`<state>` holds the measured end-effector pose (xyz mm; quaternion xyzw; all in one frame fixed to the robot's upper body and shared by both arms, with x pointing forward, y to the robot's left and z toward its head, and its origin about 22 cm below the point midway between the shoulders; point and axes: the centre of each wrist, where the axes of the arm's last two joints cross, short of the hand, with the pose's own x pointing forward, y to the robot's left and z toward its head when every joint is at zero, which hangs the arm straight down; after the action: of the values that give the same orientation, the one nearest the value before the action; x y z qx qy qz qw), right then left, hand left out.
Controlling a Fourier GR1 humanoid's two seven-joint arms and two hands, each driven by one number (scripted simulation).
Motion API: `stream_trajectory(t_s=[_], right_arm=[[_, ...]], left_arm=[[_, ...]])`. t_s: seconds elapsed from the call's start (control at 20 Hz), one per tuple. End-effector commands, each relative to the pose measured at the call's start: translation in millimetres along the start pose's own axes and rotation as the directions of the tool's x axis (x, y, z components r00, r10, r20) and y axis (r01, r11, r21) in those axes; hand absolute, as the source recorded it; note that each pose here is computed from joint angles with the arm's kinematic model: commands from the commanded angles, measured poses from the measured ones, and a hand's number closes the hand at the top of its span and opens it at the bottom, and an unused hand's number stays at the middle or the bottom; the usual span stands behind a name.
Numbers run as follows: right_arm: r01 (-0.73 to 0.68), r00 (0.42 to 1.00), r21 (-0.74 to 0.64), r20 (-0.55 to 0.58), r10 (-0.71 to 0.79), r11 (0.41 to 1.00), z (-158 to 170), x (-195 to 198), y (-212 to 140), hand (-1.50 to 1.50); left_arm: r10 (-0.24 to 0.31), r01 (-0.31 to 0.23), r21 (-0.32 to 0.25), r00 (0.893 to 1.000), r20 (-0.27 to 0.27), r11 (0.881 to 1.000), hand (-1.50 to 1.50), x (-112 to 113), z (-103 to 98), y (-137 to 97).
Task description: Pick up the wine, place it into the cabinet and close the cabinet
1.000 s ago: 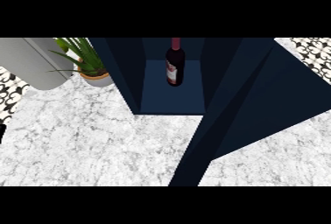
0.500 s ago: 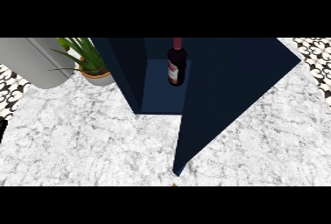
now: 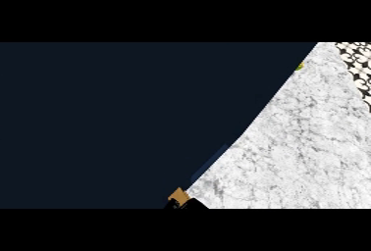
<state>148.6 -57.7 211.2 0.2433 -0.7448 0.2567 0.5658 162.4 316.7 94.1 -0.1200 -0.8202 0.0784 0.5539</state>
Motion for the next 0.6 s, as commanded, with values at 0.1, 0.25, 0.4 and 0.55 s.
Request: stream_trajectory(t_s=[0.1, 0.25, 0.4, 0.55], right_arm=[[-0.009, 0.999, -0.013, 0.036, 0.009, 1.0, -81, 18, 10, 1.5], [-0.025, 0.999, -0.05, 0.032, 0.027, 0.998, -115, 20, 5, 1.5], [-0.124, 0.99, -0.082, 0.052, 0.128, 0.989, -145, 29, -8, 1.5], [-0.198, 0.978, -0.111, 0.047, 0.204, 0.974, -162, 23, -21, 1.5]], left_arm=[[-0.005, 0.005, 0.008, 1.0, 0.002, 1.0, -1.5, -1, -7, -14], [-0.002, 0.002, 0.041, 1.0, -0.006, 0.999, -1.5, 1, -3, -9], [0.003, -0.003, 0.041, 1.0, -0.002, 0.999, -1.5, -10, -2, -4], [0.001, -0.001, 0.034, 1.0, 0.01, 0.999, -1.5, 3, -16, -10]])
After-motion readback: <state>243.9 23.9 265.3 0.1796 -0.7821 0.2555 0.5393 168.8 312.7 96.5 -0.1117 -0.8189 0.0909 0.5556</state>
